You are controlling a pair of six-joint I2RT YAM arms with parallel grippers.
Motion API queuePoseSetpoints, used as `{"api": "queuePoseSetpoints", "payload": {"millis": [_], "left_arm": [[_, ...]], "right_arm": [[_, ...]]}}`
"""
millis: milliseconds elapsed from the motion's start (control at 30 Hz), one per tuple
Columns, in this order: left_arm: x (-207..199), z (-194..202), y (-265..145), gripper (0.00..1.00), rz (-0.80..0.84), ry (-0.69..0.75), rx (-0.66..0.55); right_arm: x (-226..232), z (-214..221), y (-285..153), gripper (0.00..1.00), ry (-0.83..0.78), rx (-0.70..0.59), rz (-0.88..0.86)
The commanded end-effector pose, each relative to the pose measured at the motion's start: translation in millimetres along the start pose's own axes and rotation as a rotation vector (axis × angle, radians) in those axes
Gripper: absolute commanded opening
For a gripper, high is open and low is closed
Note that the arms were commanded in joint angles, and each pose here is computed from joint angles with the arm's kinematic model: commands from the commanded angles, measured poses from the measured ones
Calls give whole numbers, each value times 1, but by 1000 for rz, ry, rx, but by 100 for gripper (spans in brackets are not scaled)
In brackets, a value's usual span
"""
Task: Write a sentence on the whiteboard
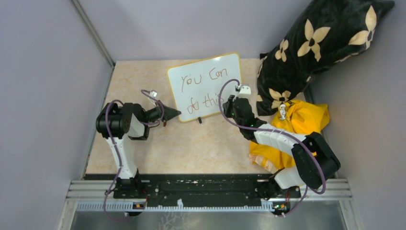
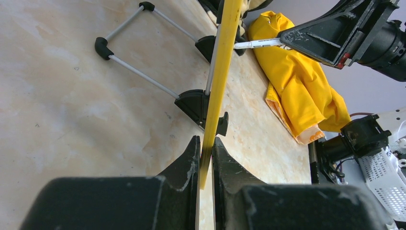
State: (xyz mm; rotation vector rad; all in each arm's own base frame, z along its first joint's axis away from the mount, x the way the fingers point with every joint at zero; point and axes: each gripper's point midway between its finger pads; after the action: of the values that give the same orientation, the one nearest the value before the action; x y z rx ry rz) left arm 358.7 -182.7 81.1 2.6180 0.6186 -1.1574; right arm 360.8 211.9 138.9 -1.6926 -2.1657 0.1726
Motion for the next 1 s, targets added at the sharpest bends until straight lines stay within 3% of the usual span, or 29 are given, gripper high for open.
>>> {"api": "queuePoseSetpoints", "payload": {"millis": [0,500,700,967], "left_arm": [[2,5,2,0,0,-26,20],[2,5,2,0,2,-26,22],[2,5,2,0,3,-26,23],[1,5,2,0,3,-26,22]], "right_arm": [[8,-35,-12,0,31,-87,-26],[-15,-96,-91,0,41,-317,3],[-9,-92,-104,0,-90,-362,91],[-26,-63,-79,0,-50,-316,246]]}}
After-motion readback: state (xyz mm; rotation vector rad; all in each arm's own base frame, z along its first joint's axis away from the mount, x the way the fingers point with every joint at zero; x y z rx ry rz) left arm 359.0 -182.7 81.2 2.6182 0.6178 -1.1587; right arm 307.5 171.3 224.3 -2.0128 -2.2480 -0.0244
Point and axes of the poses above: each gripper's point midway between its finger pads, its own y axis out along the fingers, its own x axis along the line the jaws close on, z = x × y, and after that the axes turned 7 degrees about -y, right-handed
